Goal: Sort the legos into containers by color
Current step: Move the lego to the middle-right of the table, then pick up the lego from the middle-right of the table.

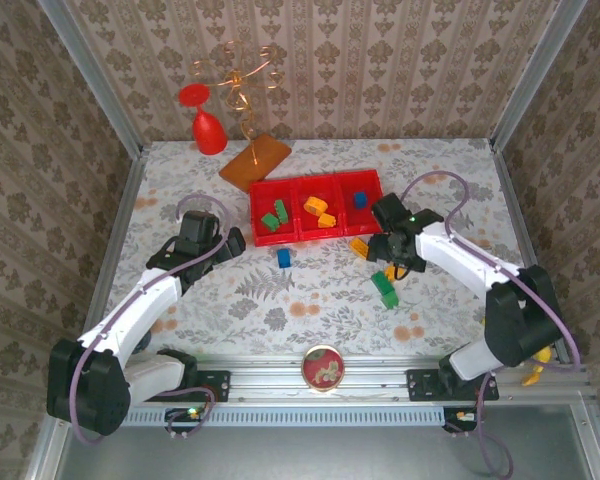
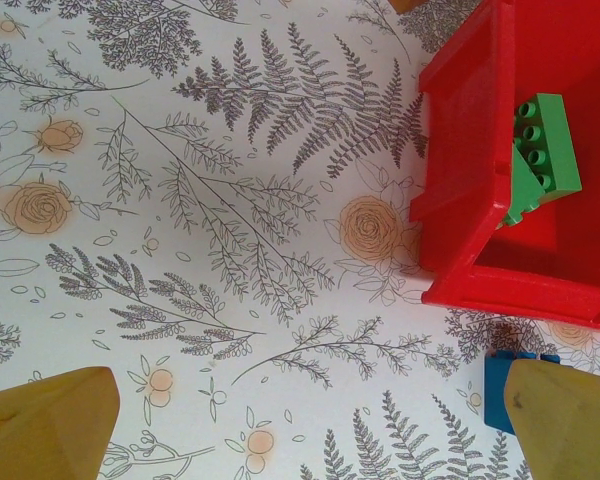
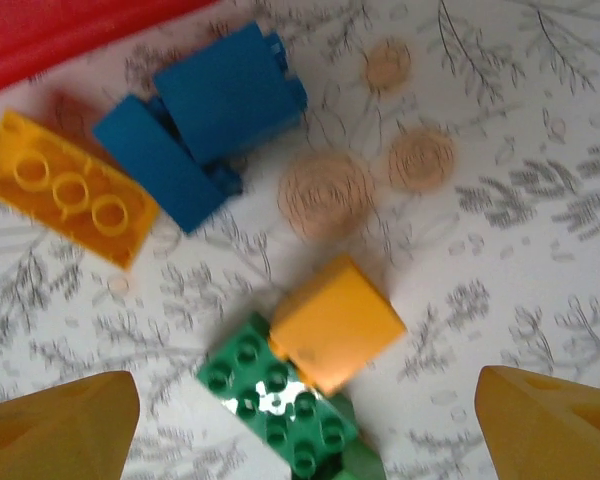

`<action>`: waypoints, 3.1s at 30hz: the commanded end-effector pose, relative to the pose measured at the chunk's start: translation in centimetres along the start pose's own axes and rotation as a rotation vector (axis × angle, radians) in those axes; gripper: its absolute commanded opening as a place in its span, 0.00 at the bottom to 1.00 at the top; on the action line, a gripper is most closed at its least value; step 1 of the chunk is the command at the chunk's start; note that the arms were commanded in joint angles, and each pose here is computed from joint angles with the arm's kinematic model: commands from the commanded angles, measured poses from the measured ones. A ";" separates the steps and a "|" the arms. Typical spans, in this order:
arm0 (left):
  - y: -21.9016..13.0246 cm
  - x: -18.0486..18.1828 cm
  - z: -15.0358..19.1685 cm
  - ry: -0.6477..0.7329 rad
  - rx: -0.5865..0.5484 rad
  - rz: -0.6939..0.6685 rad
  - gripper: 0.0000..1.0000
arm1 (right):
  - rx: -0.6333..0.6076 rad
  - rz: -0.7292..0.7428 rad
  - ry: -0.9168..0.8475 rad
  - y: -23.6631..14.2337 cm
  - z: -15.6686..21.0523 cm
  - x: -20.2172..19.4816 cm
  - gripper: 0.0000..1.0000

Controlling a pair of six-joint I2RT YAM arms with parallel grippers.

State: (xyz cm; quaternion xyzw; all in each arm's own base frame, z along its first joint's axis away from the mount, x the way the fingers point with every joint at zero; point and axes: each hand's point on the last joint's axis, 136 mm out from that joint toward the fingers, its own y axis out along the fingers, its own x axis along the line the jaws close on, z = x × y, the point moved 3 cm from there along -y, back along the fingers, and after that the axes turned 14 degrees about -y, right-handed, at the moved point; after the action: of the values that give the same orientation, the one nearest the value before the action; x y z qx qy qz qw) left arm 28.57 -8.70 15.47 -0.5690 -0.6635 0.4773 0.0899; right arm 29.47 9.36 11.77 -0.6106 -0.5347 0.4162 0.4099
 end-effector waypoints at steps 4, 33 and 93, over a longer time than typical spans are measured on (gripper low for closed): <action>0.5 0.3 0.2 -0.009 0.017 -0.010 1.00 | -0.032 -0.011 0.005 1.4 -2.8 0.2 0.93; 0.6 0.1 0.1 -0.009 0.019 -0.011 1.00 | -0.023 -0.018 0.039 5.0 -5.2 -0.3 0.91; 0.4 0.4 0.3 -0.012 0.018 -0.014 1.00 | 0.042 0.012 0.097 7.6 -2.8 -3.4 0.69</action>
State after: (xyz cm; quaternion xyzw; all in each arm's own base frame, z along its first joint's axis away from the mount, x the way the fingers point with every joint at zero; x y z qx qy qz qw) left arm 28.66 -8.71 14.74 -0.5628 -0.6630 0.4835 0.0999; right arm 34.50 5.82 6.43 -0.6206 -0.5163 0.3918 0.4412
